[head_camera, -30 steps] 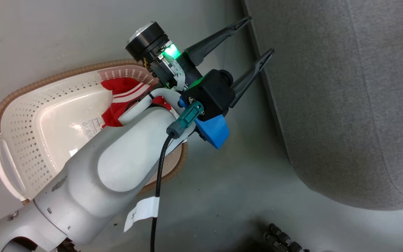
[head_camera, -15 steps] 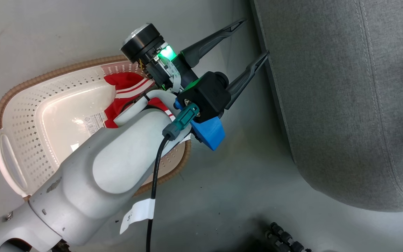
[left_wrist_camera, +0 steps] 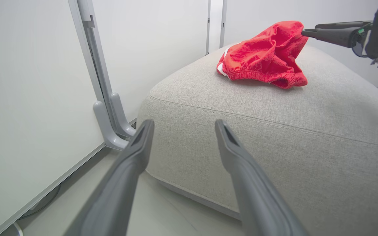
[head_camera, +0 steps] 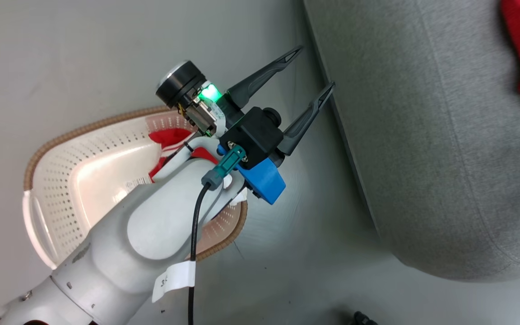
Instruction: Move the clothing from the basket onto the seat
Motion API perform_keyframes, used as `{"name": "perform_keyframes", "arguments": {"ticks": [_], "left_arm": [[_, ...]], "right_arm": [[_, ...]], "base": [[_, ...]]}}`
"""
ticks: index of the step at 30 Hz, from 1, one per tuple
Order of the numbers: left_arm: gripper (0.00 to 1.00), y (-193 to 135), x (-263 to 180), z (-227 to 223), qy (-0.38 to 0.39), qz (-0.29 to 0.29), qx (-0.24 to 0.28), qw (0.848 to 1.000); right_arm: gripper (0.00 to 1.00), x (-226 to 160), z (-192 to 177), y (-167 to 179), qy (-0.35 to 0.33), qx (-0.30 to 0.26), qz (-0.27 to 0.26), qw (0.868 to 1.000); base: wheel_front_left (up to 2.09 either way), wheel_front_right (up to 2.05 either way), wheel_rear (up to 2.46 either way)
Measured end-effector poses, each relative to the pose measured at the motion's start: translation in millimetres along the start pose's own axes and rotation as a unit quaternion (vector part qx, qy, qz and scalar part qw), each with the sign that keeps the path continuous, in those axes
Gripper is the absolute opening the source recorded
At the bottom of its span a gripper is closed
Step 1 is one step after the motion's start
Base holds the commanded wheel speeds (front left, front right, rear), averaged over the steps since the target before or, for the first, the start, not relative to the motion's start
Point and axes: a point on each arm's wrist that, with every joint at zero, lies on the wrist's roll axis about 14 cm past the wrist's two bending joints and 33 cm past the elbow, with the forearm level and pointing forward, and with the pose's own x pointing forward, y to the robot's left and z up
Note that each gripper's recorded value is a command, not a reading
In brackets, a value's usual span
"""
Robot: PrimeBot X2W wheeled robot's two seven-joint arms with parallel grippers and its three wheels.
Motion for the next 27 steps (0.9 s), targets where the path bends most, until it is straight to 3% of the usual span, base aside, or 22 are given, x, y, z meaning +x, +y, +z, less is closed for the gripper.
{"name": "perform_keyframes", "arguments": {"ticks": [6, 15, 27], "left_arm": [[1.00, -2, -8, 34, -0.010, 0.035, 0.002, 0.999], [1.00, 15, -54, 83, -0.031, 0.142, 0.005, 0.989], [1.00, 52, -162, 132, -0.068, 0.320, 0.025, 0.945]], "right_arm": [[1.00, -32, 29, -11, -0.034, -0.018, 0.017, 0.999], [1.00, -63, 95, 40, -0.124, 0.003, 0.118, 0.985], [1.00, -116, 134, 141, -0.179, 0.051, 0.271, 0.945]], "base": [[0.00, 0.00, 0.00], [0.00, 0.00, 0.00], [0.00, 0.00, 0.00]]}}
